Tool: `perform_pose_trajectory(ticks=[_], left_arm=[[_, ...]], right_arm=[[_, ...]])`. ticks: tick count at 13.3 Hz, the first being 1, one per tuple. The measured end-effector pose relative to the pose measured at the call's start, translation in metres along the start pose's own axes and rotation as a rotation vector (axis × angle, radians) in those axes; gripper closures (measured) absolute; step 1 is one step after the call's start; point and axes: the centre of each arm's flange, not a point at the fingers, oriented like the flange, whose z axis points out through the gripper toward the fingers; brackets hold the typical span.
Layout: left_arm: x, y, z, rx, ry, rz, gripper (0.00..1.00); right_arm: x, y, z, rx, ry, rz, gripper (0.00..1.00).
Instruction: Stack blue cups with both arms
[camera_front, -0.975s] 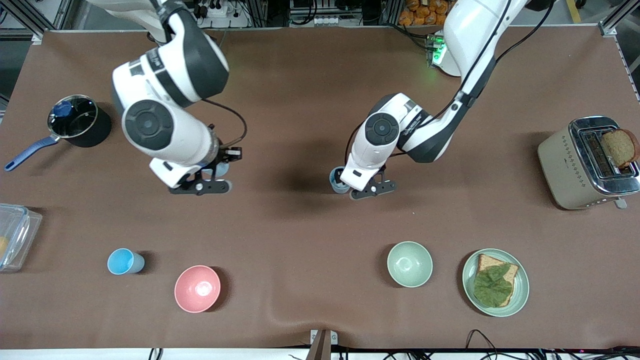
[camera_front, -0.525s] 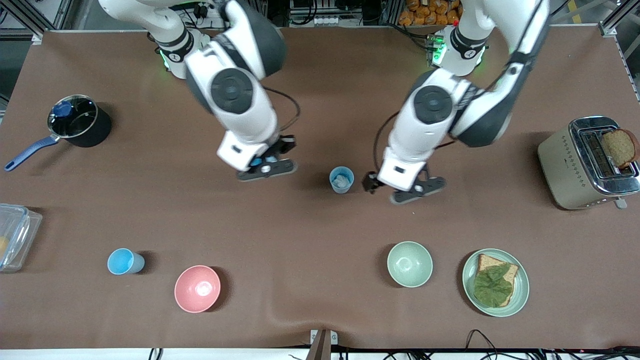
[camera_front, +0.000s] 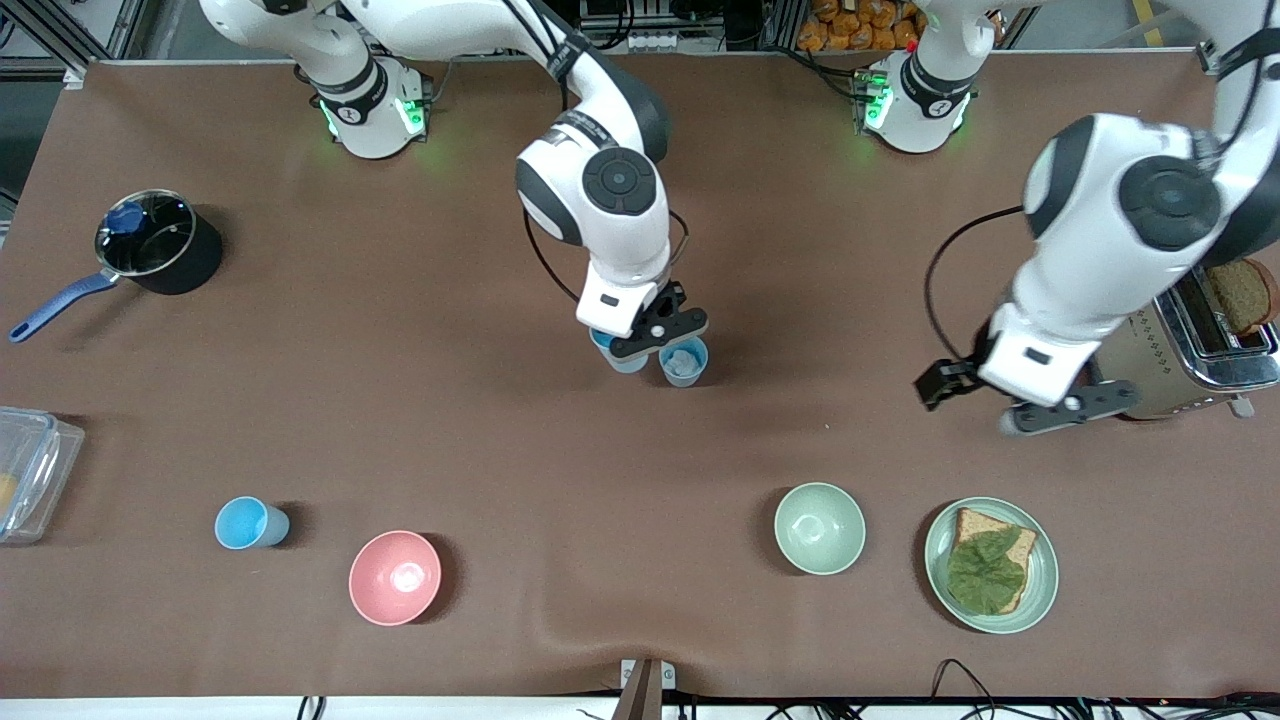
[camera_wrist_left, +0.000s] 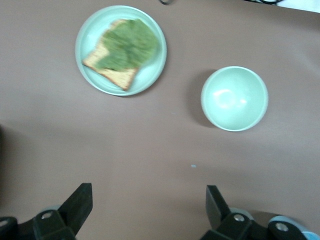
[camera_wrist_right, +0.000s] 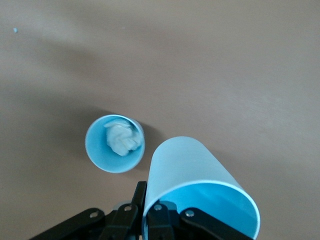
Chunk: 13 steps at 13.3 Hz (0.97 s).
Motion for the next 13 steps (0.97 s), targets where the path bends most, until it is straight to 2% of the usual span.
perform_pose_trajectory(ticks=[3, 6, 8, 13], left_arm=[[0.001, -0.032, -0.031, 0.038, -0.024, 0.016, 0.0], [-0.005, -0.043, -0.086, 0.07, -0.054, -0.006, 0.0], [-0.006, -0.056, -0.1, 0.081, -0.068, -0.003, 0.0], [-0.008, -0.088, -0.12, 0.001, -0.092, 0.04, 0.0]], right_arm=[[-0.003, -0.019, 0.009, 0.002, 0.017, -0.023, 0.95], [-0.005, -0.035, 0.012, 0.008, 0.024, 0.042, 0.95], [-0.006, -0.047, 0.02, 0.021, 0.044, 0.067, 0.95], [-0.003, -0.051, 0.031, 0.027, 0.056, 0.077, 0.95]])
